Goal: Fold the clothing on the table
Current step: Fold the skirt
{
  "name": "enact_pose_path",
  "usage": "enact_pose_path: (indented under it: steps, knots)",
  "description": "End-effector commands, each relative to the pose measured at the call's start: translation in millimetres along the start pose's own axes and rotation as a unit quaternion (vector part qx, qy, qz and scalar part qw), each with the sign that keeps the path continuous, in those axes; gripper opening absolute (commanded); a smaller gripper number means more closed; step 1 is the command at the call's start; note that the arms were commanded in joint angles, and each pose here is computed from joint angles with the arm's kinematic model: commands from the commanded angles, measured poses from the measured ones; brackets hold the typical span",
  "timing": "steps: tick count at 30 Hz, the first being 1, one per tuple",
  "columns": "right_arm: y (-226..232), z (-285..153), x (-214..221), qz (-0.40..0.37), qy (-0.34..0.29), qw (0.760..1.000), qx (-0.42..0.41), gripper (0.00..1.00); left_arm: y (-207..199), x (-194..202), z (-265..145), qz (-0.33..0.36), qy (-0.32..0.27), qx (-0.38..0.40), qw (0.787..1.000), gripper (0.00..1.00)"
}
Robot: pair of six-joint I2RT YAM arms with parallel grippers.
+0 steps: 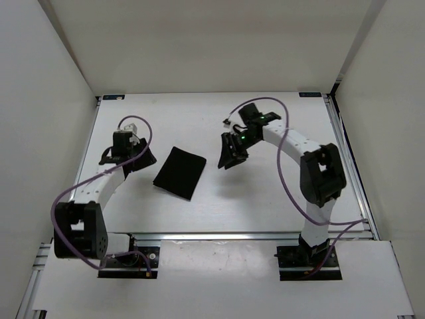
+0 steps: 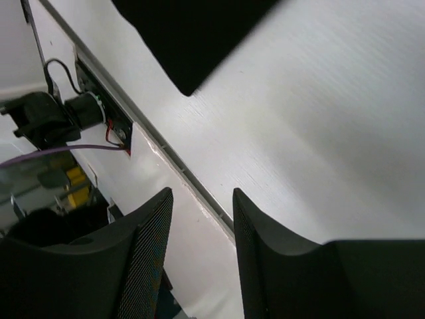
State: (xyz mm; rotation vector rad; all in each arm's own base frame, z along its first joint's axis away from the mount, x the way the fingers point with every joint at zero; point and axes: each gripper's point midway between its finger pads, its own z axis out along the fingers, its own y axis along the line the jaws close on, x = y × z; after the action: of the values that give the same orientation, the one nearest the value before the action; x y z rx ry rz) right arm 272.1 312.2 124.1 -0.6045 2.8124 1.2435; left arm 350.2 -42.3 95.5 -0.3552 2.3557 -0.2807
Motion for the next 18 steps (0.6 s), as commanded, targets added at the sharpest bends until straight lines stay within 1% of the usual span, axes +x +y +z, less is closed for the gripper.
enact_pose_path:
  steps: [1, 2, 3, 4, 6, 7, 9, 11, 12, 15, 18]
  knots:
    - [-3.7, -57.7, -10.9, -0.001, -0.083, 0.997, 0.008, 0.47, -44.1, 41.5, -21.3, -0.048, 0.059, 0.112, 0.991, 0.58]
    - [-14.6, -71.0, -9.8, 0.015, -0.096, 0.995, 0.010, 0.47, -50.6, 50.0, -26.3, -0.042, 0.069, 0.117, 0.990, 0.63]
    - [-25.7, -78.5, -9.4, 0.028, -0.107, 0.994, 0.012, 0.47, -49.7, 60.8, -29.7, -0.040, 0.078, 0.116, 0.989, 0.78]
    - [-29.3, -80.2, -2.4, 0.032, -0.106, 0.994, 0.011, 0.47, -45.9, 73.6, -31.7, -0.040, 0.095, 0.114, 0.988, 0.98]
    - [-45.9, -94.3, -1.8, 0.046, -0.125, 0.991, 0.024, 0.47, -36.8, 81.1, -40.3, -0.049, 0.094, 0.105, 0.989, 0.99]
    - [-48.9, -95.0, 3.9, 0.050, -0.126, 0.990, 0.028, 0.48, -30.7, 89.1, -42.7, -0.045, 0.104, 0.094, 0.989, 0.99]
    - [-56.1, -96.5, 9.7, 0.062, -0.130, 0.989, 0.031, 0.48, -16.4, 89.9, -47.4, -0.028, 0.094, 0.058, 0.993, 0.99]
    - [-59.2, -94.1, 18.8, 0.071, -0.132, 0.988, 0.024, 0.47, -10.3, 88.3, -53.1, -0.007, 0.090, 0.044, 0.995, 0.98]
    - [-60.1, -99.6, 15.1, 0.070, -0.144, 0.987, 0.020, 0.47, -6.1, 88.9, -54.6, -0.006, 0.087, 0.035, 0.996, 0.98]
    - [-62.8, -93.4, 19.8, 0.077, -0.136, 0.988, 0.017, 0.47, -1.8, 88.4, -56.3, -0.002, 0.082, 0.031, 0.996, 0.99]
    - [-66.2, -92.7, 19.9, 0.085, -0.131, 0.988, 0.018, 0.47, -0.1, 97.6, -54.0, -0.007, 0.093, 0.033, 0.995, 0.99]
